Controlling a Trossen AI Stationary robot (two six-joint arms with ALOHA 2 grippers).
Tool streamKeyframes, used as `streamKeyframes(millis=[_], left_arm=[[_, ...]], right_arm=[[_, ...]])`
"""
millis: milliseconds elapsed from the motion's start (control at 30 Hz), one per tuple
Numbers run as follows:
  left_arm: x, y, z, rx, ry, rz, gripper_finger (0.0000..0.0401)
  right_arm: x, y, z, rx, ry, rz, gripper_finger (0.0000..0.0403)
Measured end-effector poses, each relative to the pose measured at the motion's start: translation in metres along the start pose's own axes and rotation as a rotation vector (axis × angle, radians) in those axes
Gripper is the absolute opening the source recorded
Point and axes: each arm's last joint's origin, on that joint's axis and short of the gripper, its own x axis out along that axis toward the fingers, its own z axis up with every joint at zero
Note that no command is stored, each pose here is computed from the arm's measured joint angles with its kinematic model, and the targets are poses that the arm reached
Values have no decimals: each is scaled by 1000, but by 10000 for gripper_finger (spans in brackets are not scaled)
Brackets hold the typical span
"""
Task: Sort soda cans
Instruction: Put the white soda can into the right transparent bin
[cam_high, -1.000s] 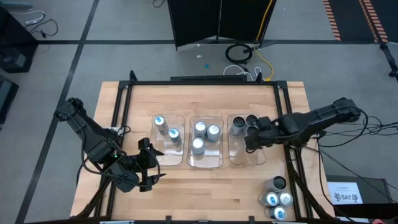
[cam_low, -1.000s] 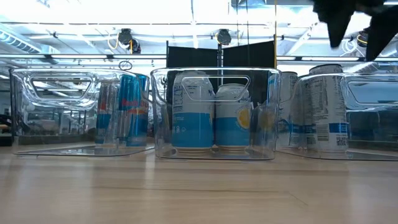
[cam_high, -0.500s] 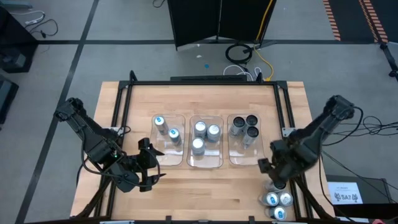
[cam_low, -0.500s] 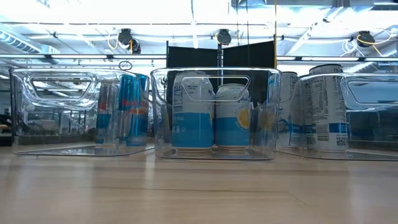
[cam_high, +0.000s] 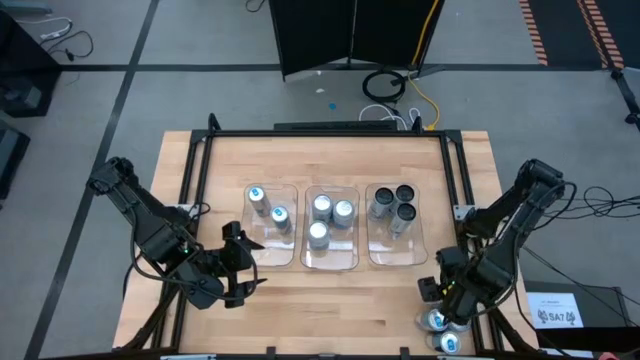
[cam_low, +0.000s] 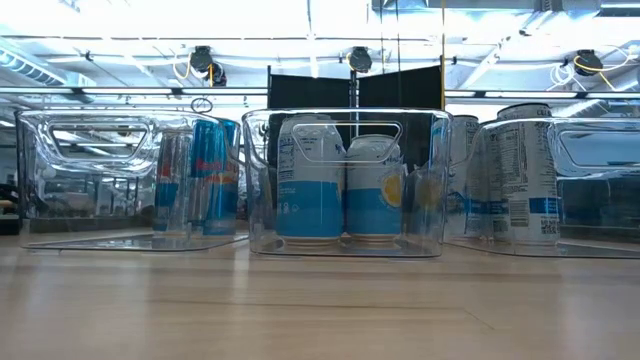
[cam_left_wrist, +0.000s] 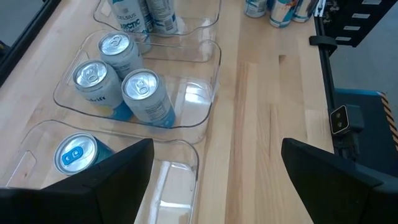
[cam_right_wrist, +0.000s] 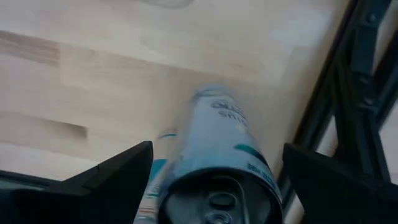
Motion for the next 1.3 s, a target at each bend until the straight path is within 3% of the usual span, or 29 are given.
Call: streamKeyframes(millis=[233, 567, 767, 1133, 1300], left_arm=[[0, 0, 0, 0, 0, 1, 361], [0, 0, 0, 0, -1, 2, 361], [0, 0, 0, -1, -2, 1, 361], [0, -4, 5, -38, -44, -33, 361], [0, -4, 6, -44, -51, -39, 361]], right_arm=[[9, 0, -14, -22, 41, -33, 348], [17, 5, -21, -28, 56, -40, 237], [14, 3, -19, -33, 38, -17, 236], [-65, 1, -11, -118, -74, 79, 242], [-99, 6, -8, -172, -154, 268, 243]])
